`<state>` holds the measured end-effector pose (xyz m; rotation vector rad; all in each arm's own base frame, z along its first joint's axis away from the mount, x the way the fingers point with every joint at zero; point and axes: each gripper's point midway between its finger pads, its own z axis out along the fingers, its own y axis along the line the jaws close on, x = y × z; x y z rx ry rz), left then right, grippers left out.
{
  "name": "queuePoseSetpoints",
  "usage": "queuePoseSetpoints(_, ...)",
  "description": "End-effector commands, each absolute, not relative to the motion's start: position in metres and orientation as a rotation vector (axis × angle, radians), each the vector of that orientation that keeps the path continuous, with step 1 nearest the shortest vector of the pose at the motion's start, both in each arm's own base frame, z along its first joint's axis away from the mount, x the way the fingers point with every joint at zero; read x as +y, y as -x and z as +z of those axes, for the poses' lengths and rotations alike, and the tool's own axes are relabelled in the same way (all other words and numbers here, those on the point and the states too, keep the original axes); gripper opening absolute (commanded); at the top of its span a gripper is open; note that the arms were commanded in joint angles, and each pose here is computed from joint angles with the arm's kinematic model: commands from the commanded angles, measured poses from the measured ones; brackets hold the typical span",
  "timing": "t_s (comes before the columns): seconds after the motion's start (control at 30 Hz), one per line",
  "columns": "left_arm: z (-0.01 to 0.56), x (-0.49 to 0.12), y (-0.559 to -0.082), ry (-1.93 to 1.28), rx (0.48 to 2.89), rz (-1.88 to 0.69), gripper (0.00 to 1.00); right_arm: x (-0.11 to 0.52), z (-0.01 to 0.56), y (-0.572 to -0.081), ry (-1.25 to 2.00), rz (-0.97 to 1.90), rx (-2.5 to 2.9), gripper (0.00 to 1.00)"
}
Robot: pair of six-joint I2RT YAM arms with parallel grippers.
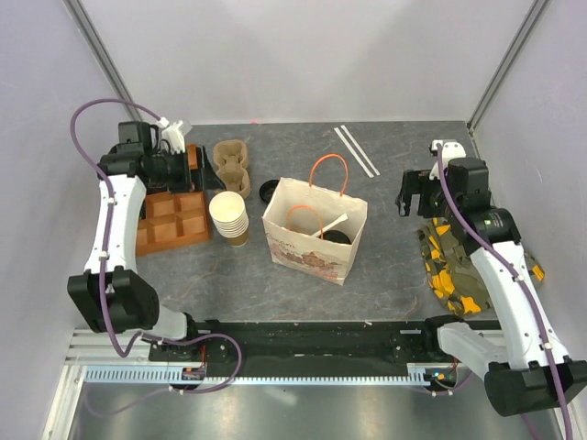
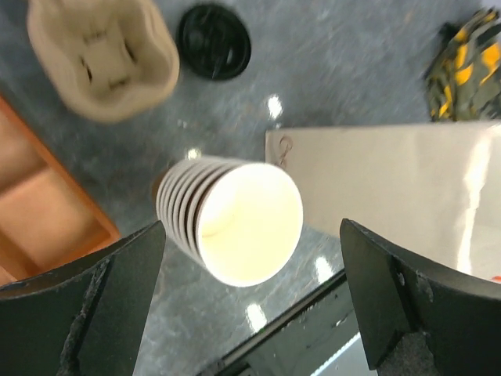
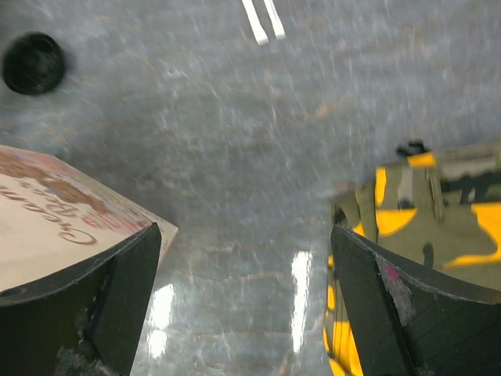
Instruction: Pack the takeout coffee
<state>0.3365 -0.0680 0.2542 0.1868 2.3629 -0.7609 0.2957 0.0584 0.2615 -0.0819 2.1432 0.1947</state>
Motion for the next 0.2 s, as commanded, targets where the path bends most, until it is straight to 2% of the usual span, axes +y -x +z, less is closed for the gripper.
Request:
queuePoseSetpoints(0.0,0.255,-0.058,-0.328,-0.272,2.318,-0.637,1.00,0.049,0.264,-0.293,-0.001,0.212,2.126,0.98)
queuePoseSetpoints(0.17,0.268,-0.053,-0.335,-0.276,2.282,-0.588,1.00,0.052,0.277,-0.309,0.005,0.232,2.102,0.98)
